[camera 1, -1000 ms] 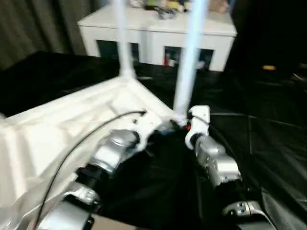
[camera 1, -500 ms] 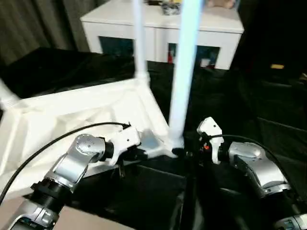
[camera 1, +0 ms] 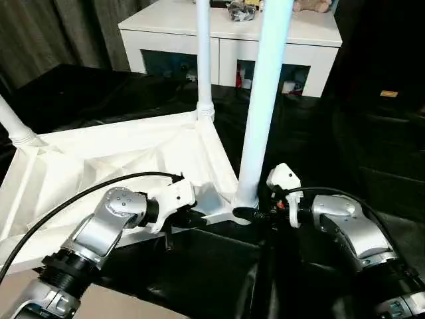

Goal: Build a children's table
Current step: Rotate leg to tighten

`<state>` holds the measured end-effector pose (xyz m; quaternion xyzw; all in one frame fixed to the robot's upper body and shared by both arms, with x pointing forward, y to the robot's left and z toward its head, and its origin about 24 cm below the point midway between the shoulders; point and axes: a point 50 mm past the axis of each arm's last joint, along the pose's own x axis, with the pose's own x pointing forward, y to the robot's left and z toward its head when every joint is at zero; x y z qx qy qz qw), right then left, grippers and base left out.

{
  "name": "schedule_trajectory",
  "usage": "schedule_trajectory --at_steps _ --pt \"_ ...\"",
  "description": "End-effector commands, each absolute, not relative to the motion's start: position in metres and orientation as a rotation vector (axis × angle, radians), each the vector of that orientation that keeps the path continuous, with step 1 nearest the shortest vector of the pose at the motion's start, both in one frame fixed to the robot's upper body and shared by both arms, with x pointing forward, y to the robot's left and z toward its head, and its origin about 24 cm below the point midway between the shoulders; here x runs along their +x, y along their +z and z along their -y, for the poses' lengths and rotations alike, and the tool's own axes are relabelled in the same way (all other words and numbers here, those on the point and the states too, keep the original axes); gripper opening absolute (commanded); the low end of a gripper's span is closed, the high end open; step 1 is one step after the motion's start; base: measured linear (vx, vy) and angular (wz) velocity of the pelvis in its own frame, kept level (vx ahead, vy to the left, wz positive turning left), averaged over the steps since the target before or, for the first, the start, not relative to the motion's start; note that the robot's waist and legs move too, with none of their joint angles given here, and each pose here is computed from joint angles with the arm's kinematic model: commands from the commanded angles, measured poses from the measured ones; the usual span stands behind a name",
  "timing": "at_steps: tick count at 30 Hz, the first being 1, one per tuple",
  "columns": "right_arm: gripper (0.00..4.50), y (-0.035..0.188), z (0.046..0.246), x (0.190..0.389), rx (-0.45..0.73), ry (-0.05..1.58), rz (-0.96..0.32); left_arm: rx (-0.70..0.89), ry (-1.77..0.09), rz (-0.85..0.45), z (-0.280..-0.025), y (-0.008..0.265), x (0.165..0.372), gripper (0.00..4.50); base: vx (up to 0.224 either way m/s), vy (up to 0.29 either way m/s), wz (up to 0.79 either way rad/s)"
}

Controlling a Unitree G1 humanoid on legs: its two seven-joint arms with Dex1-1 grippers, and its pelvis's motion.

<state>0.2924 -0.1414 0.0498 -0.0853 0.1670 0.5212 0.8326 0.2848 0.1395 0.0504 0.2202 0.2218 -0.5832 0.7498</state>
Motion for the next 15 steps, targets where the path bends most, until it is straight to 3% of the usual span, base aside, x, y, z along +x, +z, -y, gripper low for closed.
schedule_trajectory --at_steps 1,8,11,15 --pt "2.87 0.050 0.136 0.293 -0.194 1.138 -0.353 0.495 -1.299 -0.549 -0.140 0.040 0.278 0.00 0.000 0.000 0.00" --pt "2.73 0.044 0.136 0.295 -0.183 1.083 -0.368 0.492 -1.271 -0.558 -0.141 0.038 0.279 0.00 0.000 0.000 0.00" --pt "2.72 0.038 0.136 0.300 -0.156 0.958 -0.382 0.481 -1.167 -0.553 -0.140 0.034 0.288 0.00 0.000 0.000 0.00" --pt "2.72 0.013 0.141 0.313 -0.052 0.433 -0.458 0.446 -0.898 -0.526 -0.132 0.030 0.315 0.00 0.000 0.000 0.00"
